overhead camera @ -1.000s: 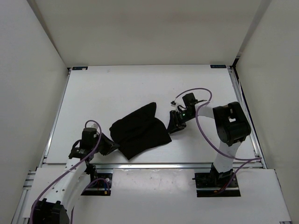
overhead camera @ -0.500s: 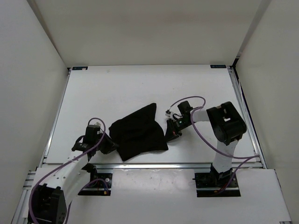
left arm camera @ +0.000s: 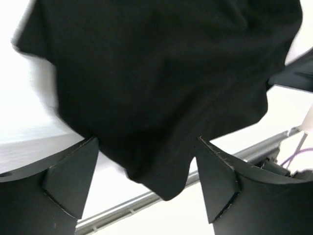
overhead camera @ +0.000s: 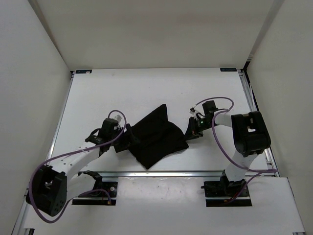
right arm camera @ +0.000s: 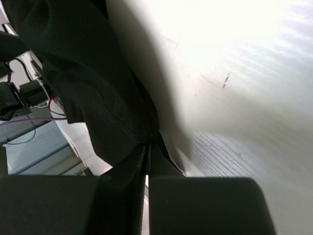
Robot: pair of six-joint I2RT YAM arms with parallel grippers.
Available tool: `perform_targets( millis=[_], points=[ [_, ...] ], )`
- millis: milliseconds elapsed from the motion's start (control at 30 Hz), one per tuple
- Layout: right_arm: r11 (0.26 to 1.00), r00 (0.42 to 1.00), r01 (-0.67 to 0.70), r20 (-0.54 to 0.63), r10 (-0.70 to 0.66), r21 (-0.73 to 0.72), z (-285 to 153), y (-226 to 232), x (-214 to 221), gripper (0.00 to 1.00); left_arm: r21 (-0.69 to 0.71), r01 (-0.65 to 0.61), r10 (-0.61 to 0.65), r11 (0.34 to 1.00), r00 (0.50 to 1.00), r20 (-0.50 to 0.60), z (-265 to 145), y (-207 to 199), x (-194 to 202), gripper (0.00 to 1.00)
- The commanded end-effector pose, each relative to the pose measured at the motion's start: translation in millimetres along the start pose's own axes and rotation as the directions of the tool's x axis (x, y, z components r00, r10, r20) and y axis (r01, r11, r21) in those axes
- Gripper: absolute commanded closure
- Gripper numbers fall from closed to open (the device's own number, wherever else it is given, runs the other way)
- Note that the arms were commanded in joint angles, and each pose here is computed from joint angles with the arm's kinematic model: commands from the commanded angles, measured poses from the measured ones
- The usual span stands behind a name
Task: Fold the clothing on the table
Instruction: Flatten the skirt out
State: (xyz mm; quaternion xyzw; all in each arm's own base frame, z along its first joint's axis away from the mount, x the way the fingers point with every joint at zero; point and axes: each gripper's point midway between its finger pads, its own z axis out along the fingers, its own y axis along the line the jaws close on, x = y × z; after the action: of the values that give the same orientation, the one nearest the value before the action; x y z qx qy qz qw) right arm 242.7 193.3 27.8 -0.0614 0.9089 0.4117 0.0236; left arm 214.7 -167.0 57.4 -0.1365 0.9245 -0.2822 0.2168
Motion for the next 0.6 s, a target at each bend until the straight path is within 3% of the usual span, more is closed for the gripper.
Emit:
perform_targets(
  millis=[0, 100, 300, 433, 567],
  points=[
    [1.0, 1.0, 0.016, -0.023, -0.015, 0.015, 2, 3, 5, 1.0, 0.072, 0.042, -0.041, 0.996, 0.999, -0.025, 2, -12, 21, 0.12],
    [0.999, 0.999, 0.003, -0.036, -0.002, 0.032, 4, 1, 11, 1.0, 0.084, 0.07, -0.066, 0.994, 0.997, -0.05, 1, -14, 42, 0.28],
    [0.996, 0.978, -0.085, -0.193, 0.078, -0.028, 24, 19, 44, 1.0, 0.05, 0.129, -0.13, 0.99, 0.991, 0.027, -17, -1, 26, 0.28],
    [0.998, 0.954, -0.022, -0.301, 0.004, -0.056, 46, 40, 70, 1.0, 0.061, 0.198, -0.203, 0.978, 0.972, 0.114, -36, 12, 6, 0.29],
    [0.997, 0.945, -0.03, -0.328, 0.005, -0.07, 54, 45, 73, 1.0, 0.021, 0.24, -0.24, 0.971, 0.962, 0.129, -40, 34, 16, 0.29]
  ],
)
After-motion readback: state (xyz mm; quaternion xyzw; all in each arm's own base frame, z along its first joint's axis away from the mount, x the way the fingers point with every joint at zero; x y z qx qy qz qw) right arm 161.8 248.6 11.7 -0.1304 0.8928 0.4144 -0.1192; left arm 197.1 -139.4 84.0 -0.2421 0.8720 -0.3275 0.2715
